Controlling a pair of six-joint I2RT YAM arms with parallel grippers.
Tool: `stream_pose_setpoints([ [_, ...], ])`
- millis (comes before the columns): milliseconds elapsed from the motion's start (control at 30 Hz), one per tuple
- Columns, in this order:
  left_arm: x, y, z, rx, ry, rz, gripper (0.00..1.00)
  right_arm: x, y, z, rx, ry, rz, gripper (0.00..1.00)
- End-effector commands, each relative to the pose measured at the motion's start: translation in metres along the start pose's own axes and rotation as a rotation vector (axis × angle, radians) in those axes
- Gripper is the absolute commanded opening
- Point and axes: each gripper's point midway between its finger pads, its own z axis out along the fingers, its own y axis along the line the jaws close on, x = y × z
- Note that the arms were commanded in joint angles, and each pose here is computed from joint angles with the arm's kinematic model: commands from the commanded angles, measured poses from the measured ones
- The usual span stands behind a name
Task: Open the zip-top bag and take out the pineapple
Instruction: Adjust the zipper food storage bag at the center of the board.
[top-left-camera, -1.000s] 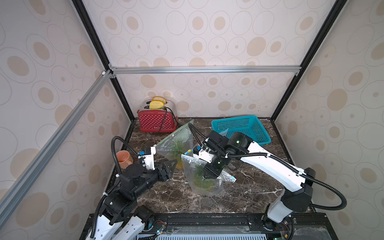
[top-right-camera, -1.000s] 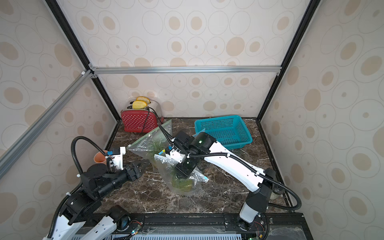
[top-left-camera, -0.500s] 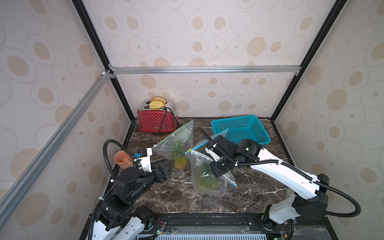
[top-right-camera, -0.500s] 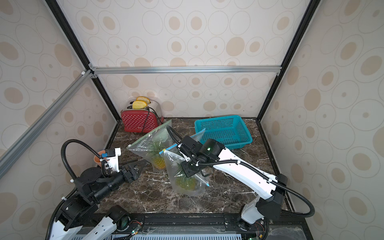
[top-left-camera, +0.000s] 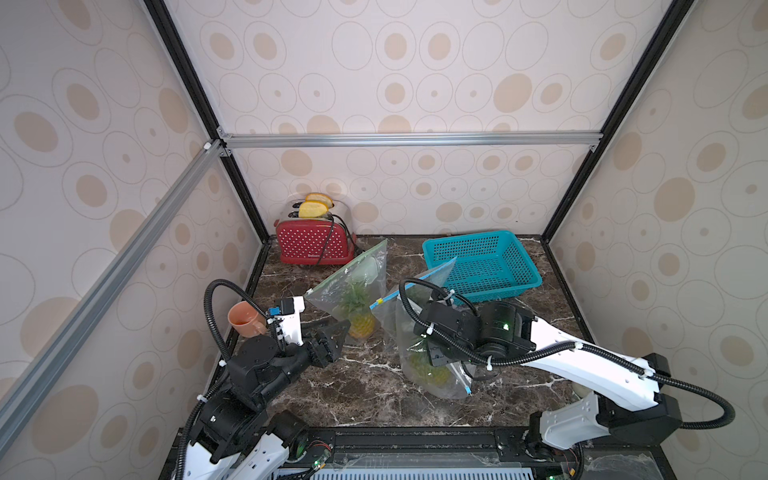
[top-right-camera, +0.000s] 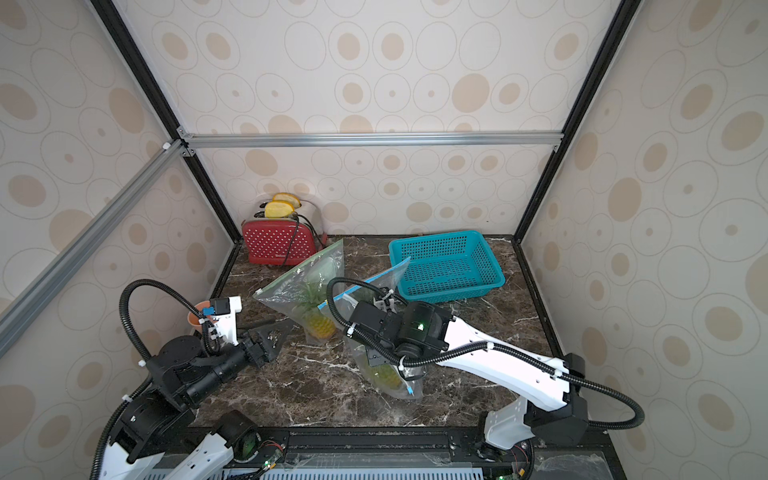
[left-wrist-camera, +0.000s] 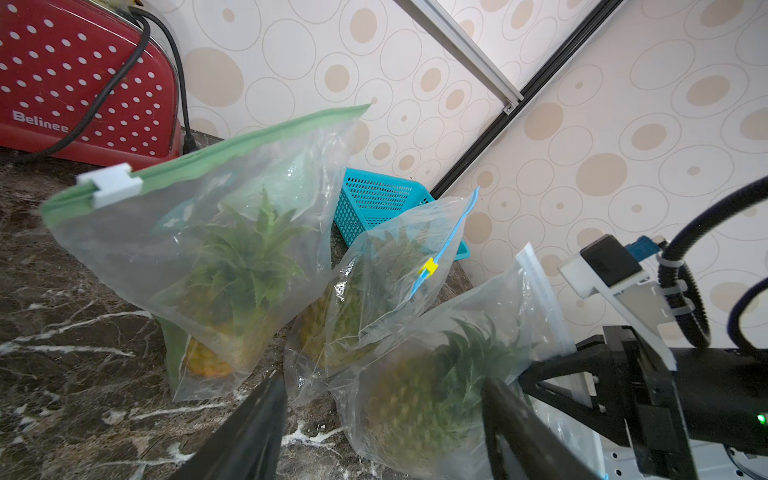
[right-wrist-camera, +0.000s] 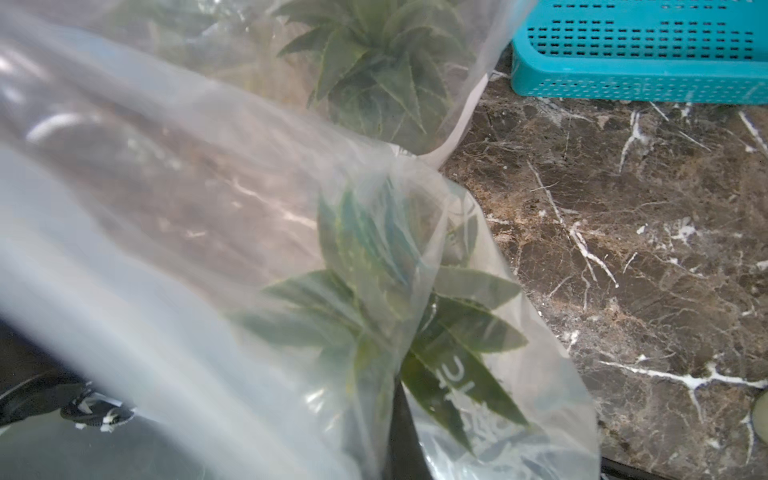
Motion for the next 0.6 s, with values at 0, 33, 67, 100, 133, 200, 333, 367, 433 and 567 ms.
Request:
stream_pose_setpoints([
  [0, -0.004, -0.004, -0.002, 0.022, -0.018, 0.021, 0.77, -0.017, -0.023, -0.022, 0.021, -0.174, 0.178, 0.0],
  [33, -0.003, -0.004, -0.002, 0.026, -0.019, 0.018, 0.77, -0.014, -0.024, -0.018, 0.02, -0.184, 0.193, 0.0],
  [67, -0.003, -0.005, -0.002, 0.03, -0.02, 0.016, 0.78, -0.008, -0.025, -0.01, 0.015, -0.184, 0.211, 0.0],
  [100, -0.001, -0.004, 0.0, 0.033, -0.017, 0.011, 0.79, -0.002, -0.021, 0.0, -0.003, -0.176, 0.223, 0.0],
  [133, 0.0, -0.004, 0.001, 0.034, -0.014, 0.009, 0.79, 0.005, -0.016, 0.01, -0.02, -0.156, 0.221, 0.0],
  [200, 0.006, -0.002, 0.005, 0.037, 0.006, 0.001, 0.83, 0.016, -0.008, 0.027, -0.039, -0.117, 0.215, 0.03],
  [333, 0.014, -0.007, 0.016, 0.067, 0.059, -0.019, 0.87, 0.015, 0.001, 0.026, -0.051, -0.097, 0.154, 0.26],
  [367, 0.015, -0.01, 0.018, 0.08, 0.073, -0.021, 0.88, 0.011, 0.002, 0.02, -0.054, -0.106, 0.14, 0.31],
  [433, 0.015, -0.016, 0.023, 0.099, 0.098, -0.024, 0.9, 0.004, 0.002, 0.007, -0.066, -0.123, 0.113, 0.4],
  [567, 0.01, -0.03, 0.028, 0.143, 0.138, -0.053, 0.91, -0.007, -0.006, -0.032, -0.079, -0.153, 0.048, 0.52],
])
